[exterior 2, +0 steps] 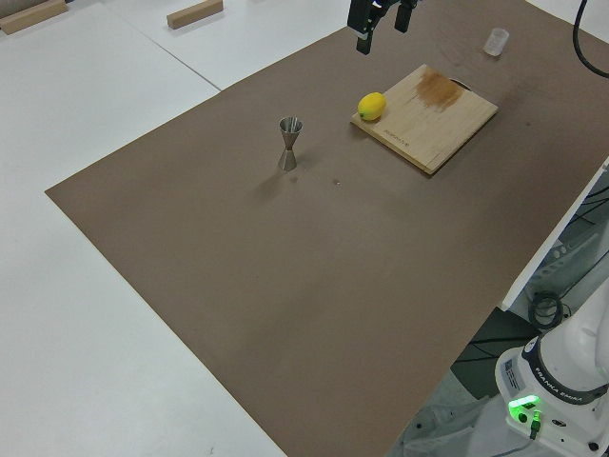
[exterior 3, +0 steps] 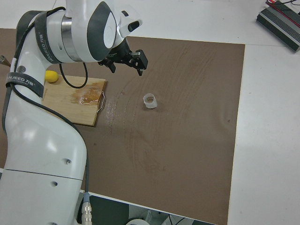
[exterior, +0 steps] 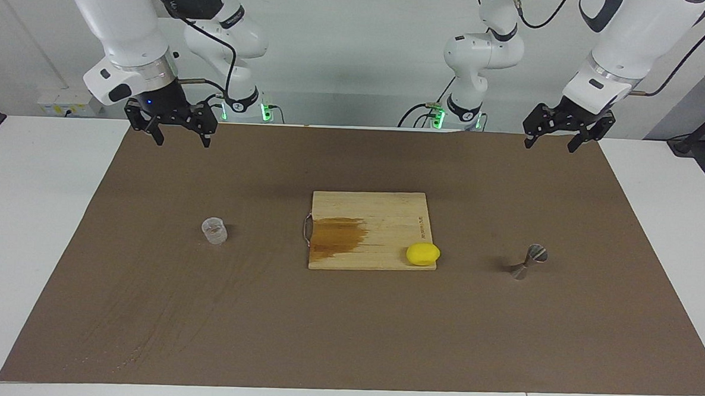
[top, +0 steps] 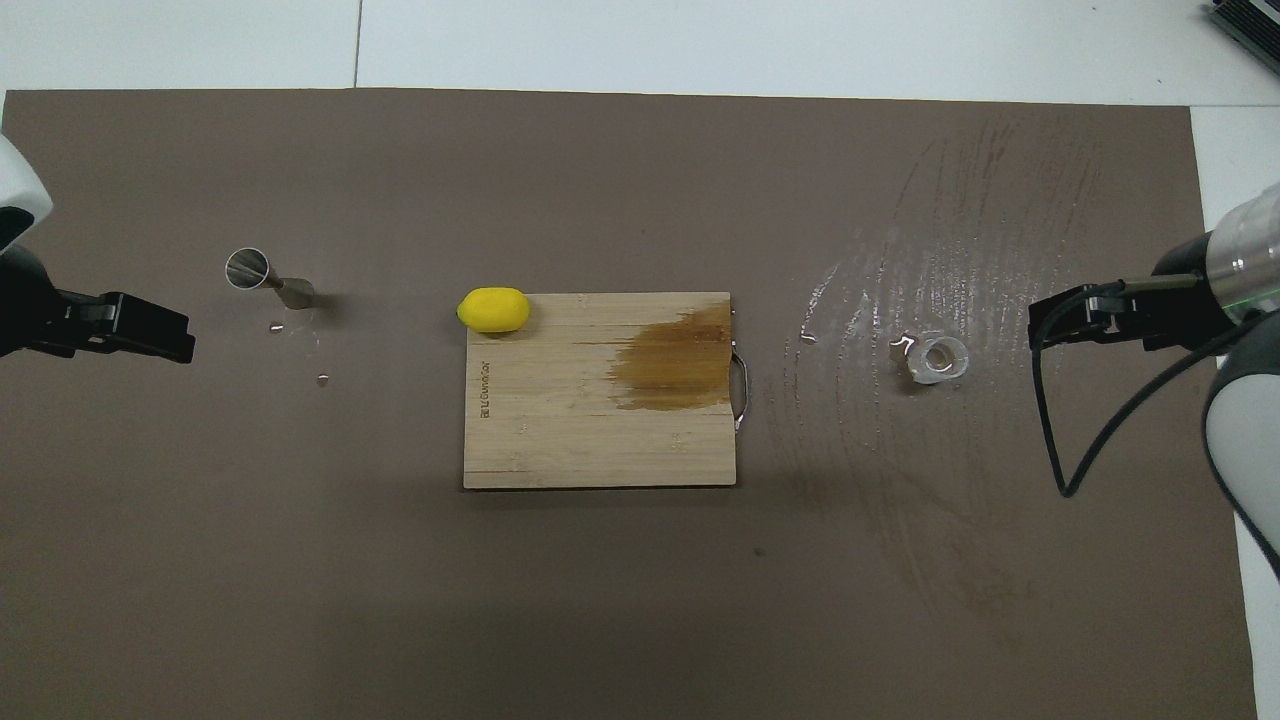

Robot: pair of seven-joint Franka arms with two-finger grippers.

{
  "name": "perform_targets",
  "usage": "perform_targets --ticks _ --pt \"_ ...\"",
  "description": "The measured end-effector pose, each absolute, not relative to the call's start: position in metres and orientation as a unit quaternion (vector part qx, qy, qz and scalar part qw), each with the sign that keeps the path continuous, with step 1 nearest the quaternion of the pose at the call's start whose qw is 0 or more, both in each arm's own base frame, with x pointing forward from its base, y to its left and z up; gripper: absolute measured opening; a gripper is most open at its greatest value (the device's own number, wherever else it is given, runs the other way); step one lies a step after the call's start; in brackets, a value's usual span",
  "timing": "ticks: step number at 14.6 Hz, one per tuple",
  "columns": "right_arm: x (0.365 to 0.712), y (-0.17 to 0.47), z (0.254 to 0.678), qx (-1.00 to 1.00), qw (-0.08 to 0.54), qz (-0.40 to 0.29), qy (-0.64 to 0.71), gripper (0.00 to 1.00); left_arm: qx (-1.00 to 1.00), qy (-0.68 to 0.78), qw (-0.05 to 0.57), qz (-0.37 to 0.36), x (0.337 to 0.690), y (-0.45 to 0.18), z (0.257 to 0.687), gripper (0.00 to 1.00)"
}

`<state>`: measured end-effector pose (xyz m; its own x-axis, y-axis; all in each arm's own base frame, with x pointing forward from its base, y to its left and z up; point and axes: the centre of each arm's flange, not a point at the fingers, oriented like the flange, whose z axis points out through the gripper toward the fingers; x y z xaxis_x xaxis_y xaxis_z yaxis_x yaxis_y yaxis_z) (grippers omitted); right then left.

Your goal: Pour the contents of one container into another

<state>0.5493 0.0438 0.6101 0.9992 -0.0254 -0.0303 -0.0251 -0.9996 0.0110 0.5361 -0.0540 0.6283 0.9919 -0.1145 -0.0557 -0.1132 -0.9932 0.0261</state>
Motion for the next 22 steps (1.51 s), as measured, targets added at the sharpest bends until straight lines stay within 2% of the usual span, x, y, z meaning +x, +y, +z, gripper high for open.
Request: perform_targets --ticks 7,15,17,22 --pt "0.549 0.044 0.610 1.000 0.005 -0.015 -0.013 0.99 1.000 -0.012 0.004 -0.026 0.550 -0.009 0.606 1.00" --pt "0.549 0.044 0.610 1.000 0.005 -0.015 -0.013 1.00 0.997 0.060 0.016 -0.040 0.598 -0.039 0.537 1.00" --pt "0.549 0.044 0.610 1.000 0.005 -0.015 -0.013 1.00 0.984 0.158 0.063 -0.056 0.604 -0.021 0.525 1.00" --pt "0.549 0.044 0.610 1.000 0.005 -0.015 -0.013 1.00 0.804 0.522 0.259 -0.115 0.601 0.048 0.471 1.00"
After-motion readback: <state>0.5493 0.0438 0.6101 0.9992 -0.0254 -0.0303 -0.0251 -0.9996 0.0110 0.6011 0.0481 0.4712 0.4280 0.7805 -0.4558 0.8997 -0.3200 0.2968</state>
